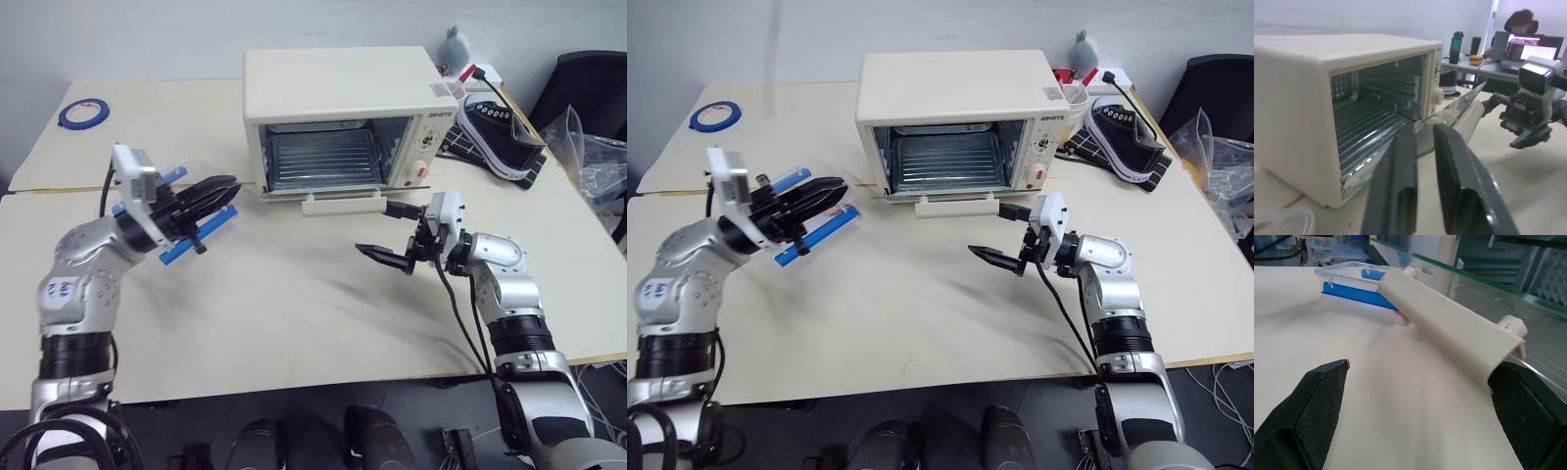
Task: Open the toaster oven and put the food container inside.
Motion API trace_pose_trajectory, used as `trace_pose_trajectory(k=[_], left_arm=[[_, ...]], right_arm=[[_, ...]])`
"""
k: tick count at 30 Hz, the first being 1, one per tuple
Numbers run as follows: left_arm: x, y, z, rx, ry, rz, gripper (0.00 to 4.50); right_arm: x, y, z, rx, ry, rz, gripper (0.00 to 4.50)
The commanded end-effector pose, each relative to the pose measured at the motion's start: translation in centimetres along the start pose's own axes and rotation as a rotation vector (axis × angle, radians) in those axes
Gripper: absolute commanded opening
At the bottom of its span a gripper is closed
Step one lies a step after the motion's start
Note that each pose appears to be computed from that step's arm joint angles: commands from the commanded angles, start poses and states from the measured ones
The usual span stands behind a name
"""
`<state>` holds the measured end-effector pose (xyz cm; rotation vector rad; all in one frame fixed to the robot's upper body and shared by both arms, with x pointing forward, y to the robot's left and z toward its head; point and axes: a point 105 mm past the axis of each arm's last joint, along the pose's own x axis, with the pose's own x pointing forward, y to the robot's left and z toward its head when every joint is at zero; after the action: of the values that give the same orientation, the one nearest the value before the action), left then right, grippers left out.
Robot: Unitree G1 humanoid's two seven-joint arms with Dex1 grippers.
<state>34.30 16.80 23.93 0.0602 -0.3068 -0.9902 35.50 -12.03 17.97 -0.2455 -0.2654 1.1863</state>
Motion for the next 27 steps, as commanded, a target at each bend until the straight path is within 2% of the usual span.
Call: trace_pose_trajectory(k=[1, 8, 15, 21, 24, 27], left_arm=[[2.0, 0.3, -0.6, 0.058, 0.003, -0.013, 0.05], [5.1, 1.0, -1.7, 0.036, -0.061, 0.029, 0.05], [5.3, -1.2, -4.9, 0.008, 0.059, -0.106, 0.05], [5.4, -1.8, -6.1, 0.061, 0.145, -0.138, 0.05], [5.0, -2.2, -7.3, 0.098, 0.229, -0.128, 0.05], [4.6, -3.2, -8.7, 0.114, 0.294, -0.129, 0.05]], right_arm=[[0.3, 0.2, 1.2, -0.051, -0.018, 0.029, 4.50], [-1.2, 0.7, 0.7, -0.052, 0.013, -0.006, 4.50], [-4.5, 1.6, 0.3, -0.084, 0.058, -0.131, 4.50], [-9.0, 4.4, -0.1, -0.067, 0.117, -0.250, 4.50], [-11.9, 6.0, -0.7, -0.033, 0.180, -0.333, 4.50], [-13.4, 6.4, -0.3, -0.019, 0.199, -0.401, 4.50]])
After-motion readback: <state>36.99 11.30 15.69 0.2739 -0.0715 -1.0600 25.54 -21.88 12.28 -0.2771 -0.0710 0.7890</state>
